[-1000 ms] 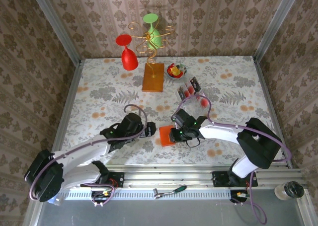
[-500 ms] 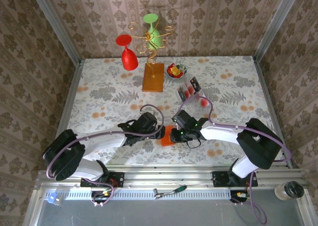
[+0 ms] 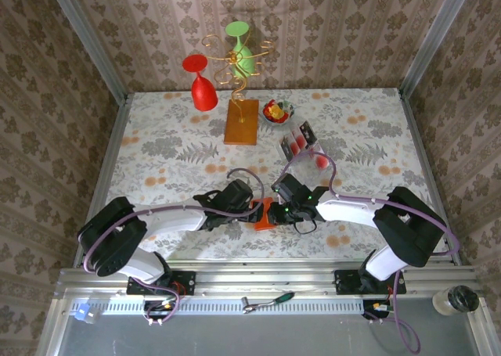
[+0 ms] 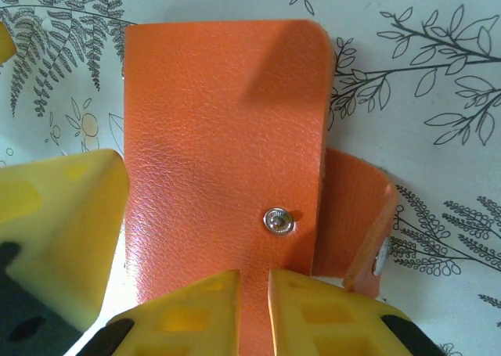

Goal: Put the credit cards into the card holder
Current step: Close the card holder at the center of the table.

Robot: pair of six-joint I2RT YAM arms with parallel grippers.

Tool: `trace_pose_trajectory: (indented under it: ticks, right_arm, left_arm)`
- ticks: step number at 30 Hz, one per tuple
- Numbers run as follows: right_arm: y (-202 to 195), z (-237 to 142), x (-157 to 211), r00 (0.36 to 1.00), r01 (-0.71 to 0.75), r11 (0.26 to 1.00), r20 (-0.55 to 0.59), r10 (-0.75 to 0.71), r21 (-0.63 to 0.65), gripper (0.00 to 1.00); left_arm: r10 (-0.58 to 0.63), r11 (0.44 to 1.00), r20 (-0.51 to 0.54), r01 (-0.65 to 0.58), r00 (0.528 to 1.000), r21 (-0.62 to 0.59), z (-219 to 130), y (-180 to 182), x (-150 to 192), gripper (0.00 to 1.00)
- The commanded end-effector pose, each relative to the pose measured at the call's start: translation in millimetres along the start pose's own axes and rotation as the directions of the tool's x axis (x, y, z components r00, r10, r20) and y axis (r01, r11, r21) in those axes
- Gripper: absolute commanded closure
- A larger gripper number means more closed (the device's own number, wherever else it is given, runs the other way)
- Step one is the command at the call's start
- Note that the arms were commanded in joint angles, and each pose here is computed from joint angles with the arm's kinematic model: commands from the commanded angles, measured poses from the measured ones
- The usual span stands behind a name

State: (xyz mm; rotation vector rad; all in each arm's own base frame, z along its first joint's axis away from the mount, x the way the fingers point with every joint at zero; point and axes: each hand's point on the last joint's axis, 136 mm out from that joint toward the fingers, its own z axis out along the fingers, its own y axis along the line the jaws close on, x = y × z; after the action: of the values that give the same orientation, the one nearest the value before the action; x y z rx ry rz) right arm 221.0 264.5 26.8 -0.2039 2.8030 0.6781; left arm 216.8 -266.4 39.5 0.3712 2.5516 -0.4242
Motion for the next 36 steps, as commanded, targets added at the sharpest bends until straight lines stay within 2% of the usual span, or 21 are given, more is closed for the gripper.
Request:
trace_pose_trajectory:
  ticks: [1,12,21,25,30,36]
  right_arm:
    - [-11,2,7,1.000,-0.024,0.999,-0.010,0.024,0.031,0.80]
    - [-9,-4,4,1.000,-0.025,0.999,-0.005,0.025,0.025,0.80]
    - [-32,-53,-34,0.984,-0.111,0.993,0.144,0.106,0.027,0.78]
    - [-38,-56,-34,0.989,-0.089,0.994,0.126,0.081,0.059,0.75]
    - [-38,-41,-27,0.997,-0.063,0.996,0.049,0.060,0.065,0.70]
    - [-29,-31,-24,1.000,-0.017,0.997,0.010,0.016,0.072,0.64]
  left_arm:
    - [0.029,0.999,-0.003,-0.028,1.000,0.015,2,-6,-1,0.00]
    - [0.030,0.999,-0.050,-0.031,0.998,-0.027,9,2,13,0.00]
    - [0.065,0.996,-0.081,-0.070,0.995,-0.053,13,3,21,0.00]
    - [0.083,0.994,-0.088,-0.088,0.993,-0.061,14,3,24,0.00]
    - [0.117,0.989,-0.098,-0.125,0.988,-0.080,13,3,26,0.00]
    - [0.121,0.988,-0.103,-0.130,0.987,-0.086,14,4,29,0.00]
